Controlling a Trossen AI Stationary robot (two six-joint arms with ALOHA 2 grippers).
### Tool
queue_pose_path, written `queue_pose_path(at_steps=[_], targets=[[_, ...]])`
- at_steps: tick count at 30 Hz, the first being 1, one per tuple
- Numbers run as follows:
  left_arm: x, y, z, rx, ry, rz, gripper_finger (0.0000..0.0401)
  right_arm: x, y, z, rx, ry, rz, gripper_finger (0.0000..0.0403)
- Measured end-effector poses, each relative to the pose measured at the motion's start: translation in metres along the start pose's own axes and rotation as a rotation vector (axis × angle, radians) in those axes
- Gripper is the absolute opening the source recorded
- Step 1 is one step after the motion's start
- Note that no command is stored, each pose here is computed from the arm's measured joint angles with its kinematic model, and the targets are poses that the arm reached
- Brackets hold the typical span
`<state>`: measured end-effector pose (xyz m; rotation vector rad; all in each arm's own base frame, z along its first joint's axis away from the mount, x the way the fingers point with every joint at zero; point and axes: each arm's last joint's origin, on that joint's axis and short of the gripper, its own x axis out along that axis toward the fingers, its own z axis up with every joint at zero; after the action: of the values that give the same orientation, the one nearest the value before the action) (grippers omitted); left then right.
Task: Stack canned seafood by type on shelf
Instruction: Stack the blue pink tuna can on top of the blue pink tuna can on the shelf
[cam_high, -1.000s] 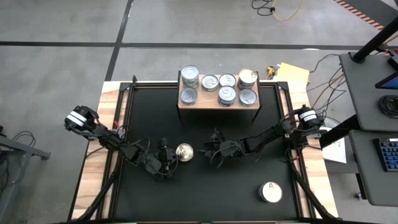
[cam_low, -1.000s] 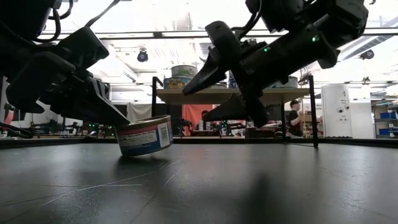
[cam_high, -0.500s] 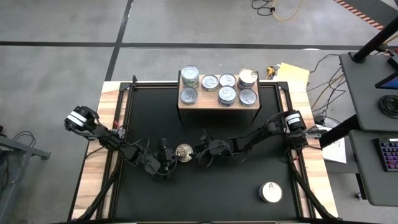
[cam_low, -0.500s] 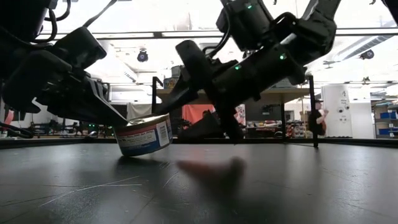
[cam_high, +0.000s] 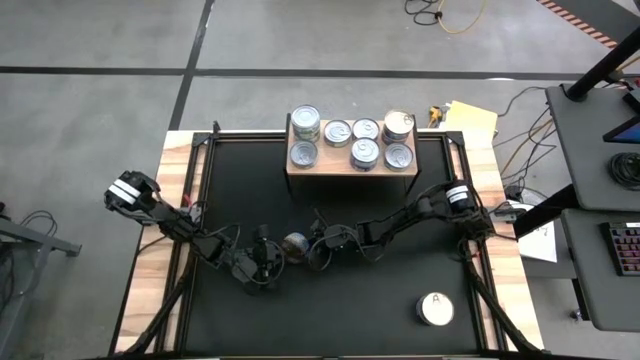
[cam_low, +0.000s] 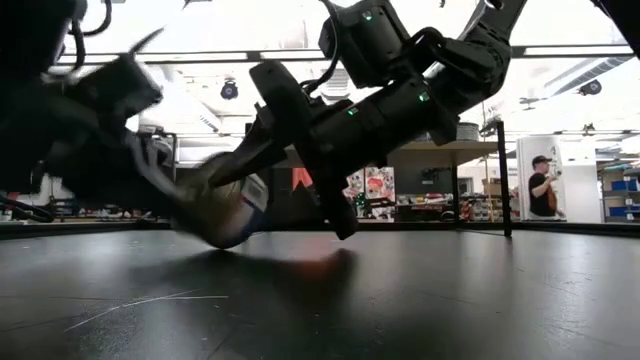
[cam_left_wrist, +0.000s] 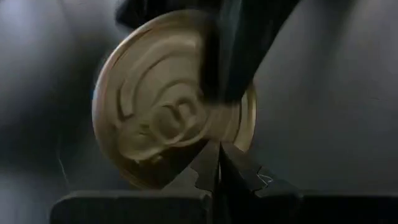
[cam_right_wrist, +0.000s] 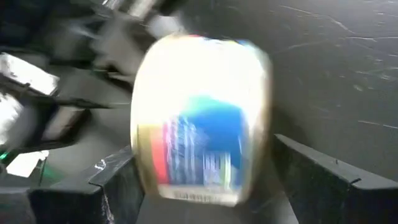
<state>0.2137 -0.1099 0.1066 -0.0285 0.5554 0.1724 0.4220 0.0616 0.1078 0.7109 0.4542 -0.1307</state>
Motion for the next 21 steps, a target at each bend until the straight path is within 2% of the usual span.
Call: queue_pose_path(at_steps=[2, 5, 9, 13, 21], targets=[[0.0, 0.001, -0.005, 0.024, 0.032, 0.005, 0.0, 0.0, 0.001, 0.001, -0.006, -0.002, 0.005, 0.0304], [0.0, -0.001, 0.0, -0.002, -0.002, -0.005, 0.0, 0.0, 0.002, 0.002, 0.003, -0.001, 0.006, 0.0284], [0.0, 0.0, -0.001, 0.0, -0.003, 0.003, 0.0, 0.0, 0.0, 0.003, 0.004, 0.007, -0.005, 0.0236], [0.0, 0.0, 0.0, -0.004, -0.009, 0.005, 0.0, 0.0, -0.002, 0.002, -0.052, 0.015, -0.017, 0.019], [-0.002, -0.005, 0.007, -0.013, -0.044, -0.036, 0.0, -0.005, 0.0, 0.004, -0.079, 0.036, -0.036, 0.019]])
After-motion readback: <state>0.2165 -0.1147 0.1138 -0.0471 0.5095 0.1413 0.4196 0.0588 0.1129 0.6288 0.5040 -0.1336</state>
